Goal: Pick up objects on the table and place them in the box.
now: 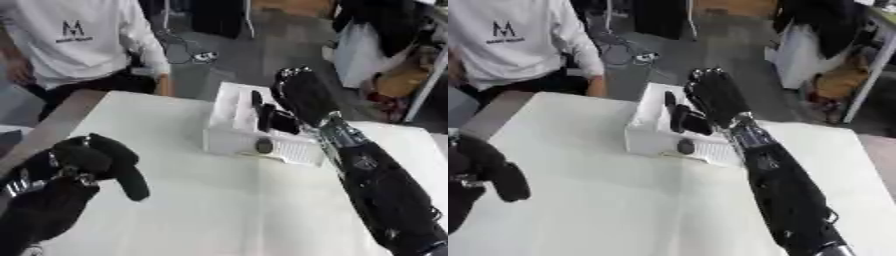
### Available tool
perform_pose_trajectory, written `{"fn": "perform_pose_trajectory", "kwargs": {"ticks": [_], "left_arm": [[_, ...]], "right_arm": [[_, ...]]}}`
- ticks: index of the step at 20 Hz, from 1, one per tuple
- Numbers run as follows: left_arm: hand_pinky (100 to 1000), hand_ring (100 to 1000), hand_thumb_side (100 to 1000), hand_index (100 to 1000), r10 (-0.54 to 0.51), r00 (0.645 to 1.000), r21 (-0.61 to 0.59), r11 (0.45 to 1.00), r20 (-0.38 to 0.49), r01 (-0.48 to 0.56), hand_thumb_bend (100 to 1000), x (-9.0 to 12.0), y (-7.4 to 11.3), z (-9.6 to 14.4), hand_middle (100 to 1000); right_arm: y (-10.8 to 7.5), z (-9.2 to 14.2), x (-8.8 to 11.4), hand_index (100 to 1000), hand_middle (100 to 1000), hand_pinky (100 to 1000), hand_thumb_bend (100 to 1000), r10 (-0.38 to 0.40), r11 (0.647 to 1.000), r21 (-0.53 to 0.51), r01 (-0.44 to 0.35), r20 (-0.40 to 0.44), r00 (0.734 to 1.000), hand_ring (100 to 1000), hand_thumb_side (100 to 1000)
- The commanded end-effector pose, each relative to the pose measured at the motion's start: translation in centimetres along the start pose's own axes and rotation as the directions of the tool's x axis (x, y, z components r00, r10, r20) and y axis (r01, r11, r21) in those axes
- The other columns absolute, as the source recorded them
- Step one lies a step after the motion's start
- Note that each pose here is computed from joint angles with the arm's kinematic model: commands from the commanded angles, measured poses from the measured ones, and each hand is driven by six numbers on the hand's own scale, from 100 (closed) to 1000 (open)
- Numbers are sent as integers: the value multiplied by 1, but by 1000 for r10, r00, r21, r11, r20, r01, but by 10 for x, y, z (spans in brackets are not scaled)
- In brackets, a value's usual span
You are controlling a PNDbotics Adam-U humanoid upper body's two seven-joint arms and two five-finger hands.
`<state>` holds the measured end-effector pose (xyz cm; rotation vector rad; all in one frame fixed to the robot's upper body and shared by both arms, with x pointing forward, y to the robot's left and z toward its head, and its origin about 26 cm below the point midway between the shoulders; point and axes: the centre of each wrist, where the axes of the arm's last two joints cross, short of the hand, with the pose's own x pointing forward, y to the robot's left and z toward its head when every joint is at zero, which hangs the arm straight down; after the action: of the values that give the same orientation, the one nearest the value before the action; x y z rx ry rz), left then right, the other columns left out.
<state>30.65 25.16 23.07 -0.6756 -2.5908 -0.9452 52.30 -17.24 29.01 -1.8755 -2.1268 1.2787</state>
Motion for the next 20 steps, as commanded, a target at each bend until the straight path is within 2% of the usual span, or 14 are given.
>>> {"fn": "perform_pose_trajectory", "kwargs": {"ticks": [1,9,14,16,17,18,20], "left_arm": [[589,576,696,845,-19,1000,-36,999,3,20,484,6,4,-5,768],[581,571,700,845,-19,999,-33,999,-41,17,484,6,2,5,767],[579,570,701,845,-17,999,-42,999,-47,15,485,5,1,5,766],[578,569,702,845,-13,999,-48,999,-48,11,485,5,0,5,766],[576,568,703,846,-12,999,-52,999,-49,10,453,5,0,4,766],[576,567,704,846,-12,999,-57,998,-51,9,485,4,0,4,766],[574,566,706,846,-13,999,-68,998,-52,9,484,4,0,3,766]], "right_arm": [[-16,-10,-27,100,100,100,100,91,996,23,-90,-13,996,100,834],[-24,-11,-53,100,100,100,100,213,965,160,-208,-12,977,100,831],[-30,-15,-60,100,100,100,100,259,944,222,-245,-32,965,100,840],[-33,-18,-62,100,100,100,100,275,933,254,-257,-37,961,100,843],[-35,-19,-64,100,100,100,100,284,927,268,-263,-40,958,100,810],[-38,-21,-66,100,100,100,100,298,916,294,-274,-39,954,100,843],[-42,-24,-70,100,100,100,100,322,895,337,-291,-38,946,100,843]]}}
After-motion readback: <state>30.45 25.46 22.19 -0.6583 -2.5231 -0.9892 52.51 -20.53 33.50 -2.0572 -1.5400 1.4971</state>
